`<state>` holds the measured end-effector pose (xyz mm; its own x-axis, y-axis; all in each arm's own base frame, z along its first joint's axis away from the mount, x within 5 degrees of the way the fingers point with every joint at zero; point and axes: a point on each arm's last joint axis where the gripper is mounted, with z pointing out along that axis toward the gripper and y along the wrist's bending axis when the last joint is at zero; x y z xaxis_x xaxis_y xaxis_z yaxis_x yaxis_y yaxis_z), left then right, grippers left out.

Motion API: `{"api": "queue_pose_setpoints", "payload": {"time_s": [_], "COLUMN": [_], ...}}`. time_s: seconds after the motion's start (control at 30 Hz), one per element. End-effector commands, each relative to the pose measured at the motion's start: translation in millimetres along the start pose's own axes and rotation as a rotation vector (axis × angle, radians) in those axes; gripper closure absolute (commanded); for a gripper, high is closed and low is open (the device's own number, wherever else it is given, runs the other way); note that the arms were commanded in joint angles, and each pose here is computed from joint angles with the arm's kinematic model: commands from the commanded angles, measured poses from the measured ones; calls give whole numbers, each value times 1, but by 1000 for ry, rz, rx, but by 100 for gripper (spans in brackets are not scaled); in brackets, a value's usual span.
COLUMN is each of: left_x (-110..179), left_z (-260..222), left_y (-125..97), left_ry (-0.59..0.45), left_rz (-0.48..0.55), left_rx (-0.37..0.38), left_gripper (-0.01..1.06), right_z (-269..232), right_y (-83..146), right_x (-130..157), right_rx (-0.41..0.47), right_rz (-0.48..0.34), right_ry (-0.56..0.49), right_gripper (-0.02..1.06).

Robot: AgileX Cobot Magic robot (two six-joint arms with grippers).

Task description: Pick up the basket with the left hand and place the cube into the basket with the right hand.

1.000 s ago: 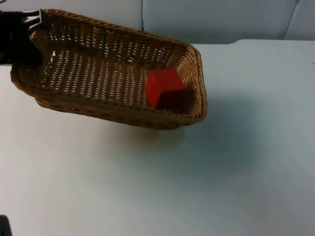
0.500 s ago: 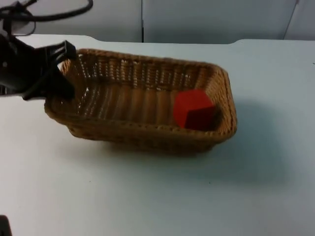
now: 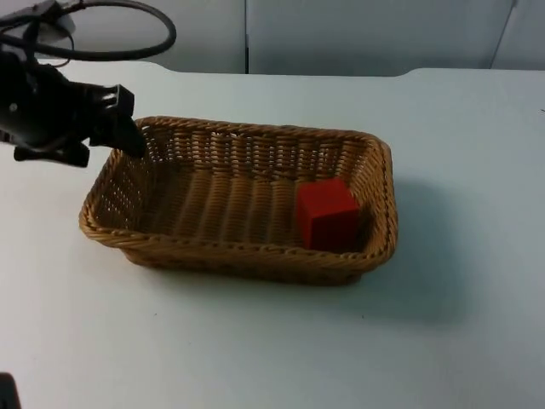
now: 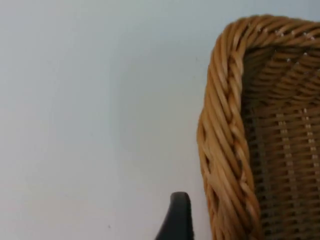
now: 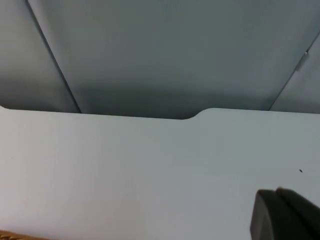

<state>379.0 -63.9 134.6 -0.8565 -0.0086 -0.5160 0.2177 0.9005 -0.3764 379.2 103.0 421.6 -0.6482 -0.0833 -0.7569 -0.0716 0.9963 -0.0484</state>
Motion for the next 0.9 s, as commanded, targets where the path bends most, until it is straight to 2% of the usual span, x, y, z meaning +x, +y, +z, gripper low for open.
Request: {"api": "queue_pose_setpoints", "payload": {"time_s": [0.0,0.07,0.1,0.13,0.17,0.2,0.27,0.3,0.4,0.47,0.5,0.57,0.6,0.67,0.7,0.8,0.83,0.87], "left_x": [-15,-28,-37,-45,-45,-52,-60,-60,-70,-73,-73,-69,-62,-41,-41,10,42,42], "left_z": [-7,-17,-24,-31,-31,-42,-62,-62,-101,-134,-134,-176,-194,-242,-242,-306,-332,-332], "left_y": [-1,0,0,0,0,-1,-6,-6,-22,-37,-37,-56,-63,-79,-79,-97,-106,-106], "left_ry": [-1,8,2,6,6,10,-8,-8,-95,-145,-145,-186,-199,-291,-291,-472,-560,-560], "left_rz": [79,119,111,141,141,156,192,192,212,234,234,260,275,327,327,350,364,364], "left_rx": [-52,-123,-157,-201,-201,-250,-292,-292,-298,-295,-295,-288,-292,-326,-326,-393,-393,-393], "left_gripper": [35,40,48,61,61,77,105,105,105,105,105,105,105,105,105,105,105,105], "right_z": [-6,-6,-6,-6,-6,-7,-13,-13,-39,-65,-65,-98,-111,-143,-143,-177,-189,-189], "right_y": [-4,-4,-4,-5,-5,-6,-12,-12,-25,-33,-33,-42,-46,-55,-55,-68,-74,-74], "right_x": [-4,-4,-3,-3,-3,-4,-5,-5,-11,-13,-13,-9,-6,3,3,30,53,53], "right_rx": [9,12,14,21,21,35,88,88,169,189,189,207,212,226,226,245,241,241], "right_rz": [-8,-9,-10,-14,-14,-10,6,6,55,80,80,105,111,116,116,133,149,149], "right_ry": [-31,-27,-24,-24,-24,-25,-39,-39,-114,-158,-158,-173,-175,-219,-219,-286,-322,-322], "right_gripper": [105,105,105,105,105,105,105,105,105,105,105,105,105,105,105,105,105,105]}}
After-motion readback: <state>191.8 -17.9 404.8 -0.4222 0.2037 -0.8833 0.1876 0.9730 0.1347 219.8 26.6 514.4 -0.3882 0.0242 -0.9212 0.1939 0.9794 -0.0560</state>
